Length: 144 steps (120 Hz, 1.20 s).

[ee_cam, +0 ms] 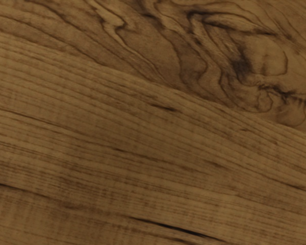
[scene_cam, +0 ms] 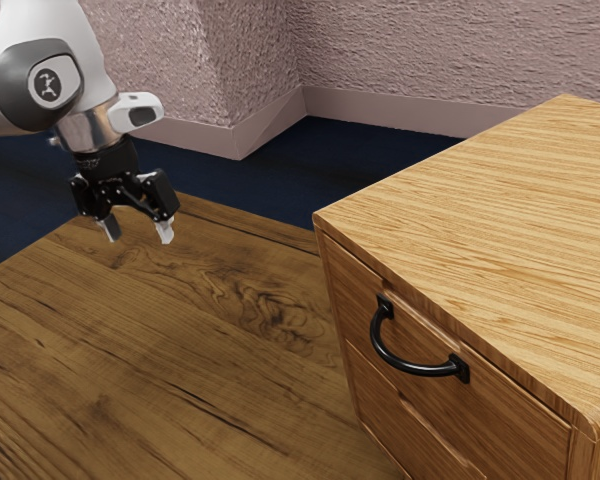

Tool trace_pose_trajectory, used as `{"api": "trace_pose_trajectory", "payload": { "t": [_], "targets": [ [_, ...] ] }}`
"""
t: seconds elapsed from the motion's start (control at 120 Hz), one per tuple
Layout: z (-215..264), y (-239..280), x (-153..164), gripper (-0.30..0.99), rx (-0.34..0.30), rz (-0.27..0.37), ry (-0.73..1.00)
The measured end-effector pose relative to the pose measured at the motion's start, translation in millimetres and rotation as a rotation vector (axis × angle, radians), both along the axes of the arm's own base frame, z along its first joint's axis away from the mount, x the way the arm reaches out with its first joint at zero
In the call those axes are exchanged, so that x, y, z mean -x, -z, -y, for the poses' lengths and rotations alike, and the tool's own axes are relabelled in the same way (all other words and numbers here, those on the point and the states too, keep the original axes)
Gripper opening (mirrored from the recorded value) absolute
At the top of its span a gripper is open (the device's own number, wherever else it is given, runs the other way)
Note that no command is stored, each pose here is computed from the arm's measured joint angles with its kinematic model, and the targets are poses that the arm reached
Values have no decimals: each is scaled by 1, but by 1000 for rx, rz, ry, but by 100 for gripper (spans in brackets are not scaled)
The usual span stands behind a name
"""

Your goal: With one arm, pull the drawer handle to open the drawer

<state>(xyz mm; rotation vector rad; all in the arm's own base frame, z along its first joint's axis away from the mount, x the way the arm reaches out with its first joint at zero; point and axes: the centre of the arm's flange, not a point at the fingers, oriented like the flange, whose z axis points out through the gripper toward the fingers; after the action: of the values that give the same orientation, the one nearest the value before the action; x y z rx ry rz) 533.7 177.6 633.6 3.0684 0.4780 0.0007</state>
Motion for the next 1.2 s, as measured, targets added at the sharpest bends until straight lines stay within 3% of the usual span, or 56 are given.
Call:
{"api": "trace_pose_trajectory", "payload": {
  "t": [0.183,0.275,0.358,0.417,0.483,0.608,0.767,0.875,1.0,1.1,1.2],
  "targets": [
    [73,-1,-20,69,17,18,149],
    [108,-23,-20,69,30,57,218],
    [136,-111,22,69,15,218,284],
    [111,-141,50,69,-7,262,241],
    [78,-134,60,69,-18,227,179],
    [69,-78,28,69,-6,89,170],
    [68,-69,27,69,-2,58,175],
    [79,-71,94,69,31,67,208],
    [87,-19,177,69,40,106,318],
    [124,-7,228,69,-70,209,524],
    [161,3,220,69,-149,285,781]
  ]
}}
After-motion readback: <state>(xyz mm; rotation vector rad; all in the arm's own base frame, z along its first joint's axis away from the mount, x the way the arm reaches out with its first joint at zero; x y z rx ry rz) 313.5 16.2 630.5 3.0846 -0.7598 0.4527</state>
